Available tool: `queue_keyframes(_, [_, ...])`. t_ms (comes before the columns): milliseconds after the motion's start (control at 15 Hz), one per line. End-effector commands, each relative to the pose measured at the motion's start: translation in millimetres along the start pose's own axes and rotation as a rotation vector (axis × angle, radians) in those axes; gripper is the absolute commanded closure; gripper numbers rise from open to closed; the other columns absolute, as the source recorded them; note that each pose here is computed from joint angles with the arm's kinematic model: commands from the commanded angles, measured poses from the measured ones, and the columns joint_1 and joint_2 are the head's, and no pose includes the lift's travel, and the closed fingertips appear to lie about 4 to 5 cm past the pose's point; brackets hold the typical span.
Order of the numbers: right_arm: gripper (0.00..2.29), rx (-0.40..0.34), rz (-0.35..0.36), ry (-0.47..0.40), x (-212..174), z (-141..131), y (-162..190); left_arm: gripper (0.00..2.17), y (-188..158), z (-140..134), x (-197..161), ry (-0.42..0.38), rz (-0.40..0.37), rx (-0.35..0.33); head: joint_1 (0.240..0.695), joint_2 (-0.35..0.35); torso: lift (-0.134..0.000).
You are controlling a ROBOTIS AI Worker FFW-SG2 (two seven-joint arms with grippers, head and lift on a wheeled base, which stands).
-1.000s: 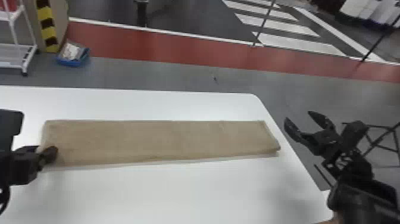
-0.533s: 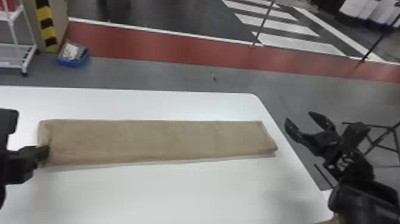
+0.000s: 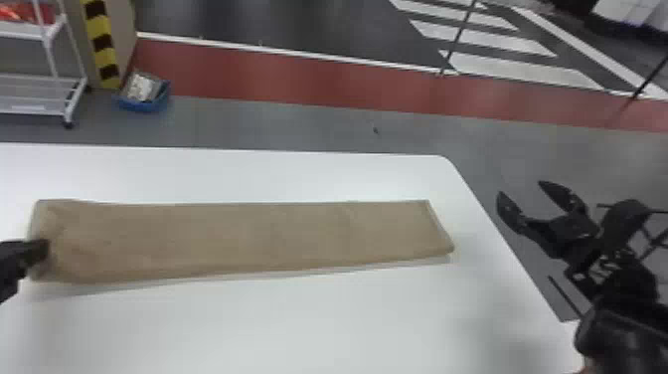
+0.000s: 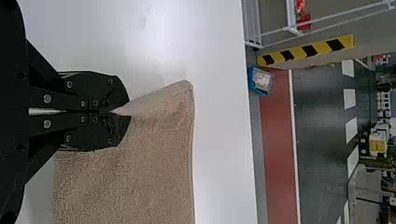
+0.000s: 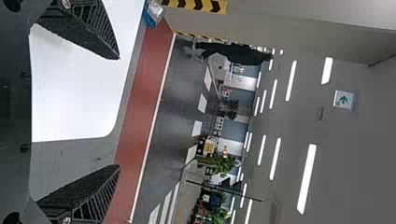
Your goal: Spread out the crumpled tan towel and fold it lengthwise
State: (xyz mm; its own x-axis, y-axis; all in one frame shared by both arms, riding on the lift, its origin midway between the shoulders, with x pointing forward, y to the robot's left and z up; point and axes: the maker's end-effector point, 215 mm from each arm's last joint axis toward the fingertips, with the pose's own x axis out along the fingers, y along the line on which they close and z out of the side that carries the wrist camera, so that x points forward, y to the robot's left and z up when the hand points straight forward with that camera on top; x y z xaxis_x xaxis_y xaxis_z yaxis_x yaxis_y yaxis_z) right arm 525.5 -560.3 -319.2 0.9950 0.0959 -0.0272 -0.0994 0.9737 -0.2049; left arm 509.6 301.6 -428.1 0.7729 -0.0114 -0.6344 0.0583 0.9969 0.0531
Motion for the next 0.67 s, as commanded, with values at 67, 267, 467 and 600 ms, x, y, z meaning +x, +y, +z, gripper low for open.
queue_keyframes(67, [0.05,0.004,0.013,-0.006,5,3,11,1.36,16,-10,-7,0.017,0.024,-0.008,0.695,-0.267,-0.125])
queue_keyframes(267, [0.05,0.019,0.035,0.015,11,-4,24,0.44,18,10,1,-0.058,0.043,-0.004,0.695,-0.241,-0.125])
queue_keyframes(467, [0.06,0.082,0.101,0.091,13,-24,41,0.01,18,24,1,-0.107,0.048,-0.002,0.695,-0.225,-0.125])
queue_keyframes(600, [0.07,0.129,0.147,0.144,22,-29,55,0.01,19,35,2,-0.121,0.047,-0.004,0.695,-0.210,-0.125])
